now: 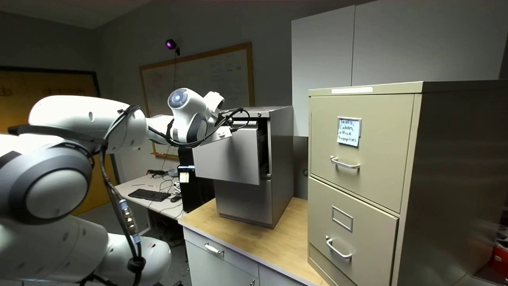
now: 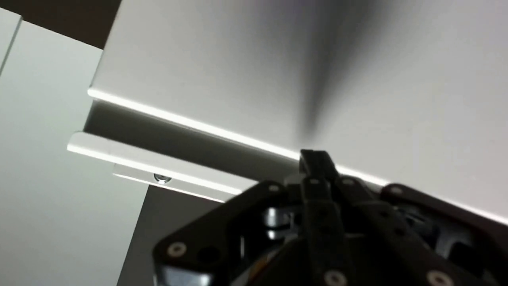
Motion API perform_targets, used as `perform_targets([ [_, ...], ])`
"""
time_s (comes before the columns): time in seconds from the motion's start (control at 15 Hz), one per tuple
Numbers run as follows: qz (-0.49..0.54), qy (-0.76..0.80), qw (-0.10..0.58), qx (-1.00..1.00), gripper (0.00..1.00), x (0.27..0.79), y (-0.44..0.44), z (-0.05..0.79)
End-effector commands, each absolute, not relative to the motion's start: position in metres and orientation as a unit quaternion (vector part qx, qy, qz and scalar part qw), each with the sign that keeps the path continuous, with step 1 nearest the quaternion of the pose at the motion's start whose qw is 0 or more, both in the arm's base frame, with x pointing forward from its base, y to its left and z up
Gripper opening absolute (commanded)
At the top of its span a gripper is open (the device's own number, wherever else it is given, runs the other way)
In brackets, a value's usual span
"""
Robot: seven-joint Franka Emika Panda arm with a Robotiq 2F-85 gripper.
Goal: Close the top drawer of the file cabinet on the left
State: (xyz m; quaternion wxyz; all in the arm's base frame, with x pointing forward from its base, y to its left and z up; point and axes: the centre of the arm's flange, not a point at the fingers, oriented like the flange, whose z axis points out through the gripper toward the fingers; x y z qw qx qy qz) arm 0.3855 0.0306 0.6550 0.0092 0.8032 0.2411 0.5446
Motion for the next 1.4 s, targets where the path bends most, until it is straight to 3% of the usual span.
perform_targets([
  [0.0, 0.553, 0.251, -0.009, 0.794, 0.00, 0.418, 0.034, 0.671],
  [1.33, 0.519, 0.231, -0.059, 0.821, 0.00, 0.545, 0.033, 0.667],
])
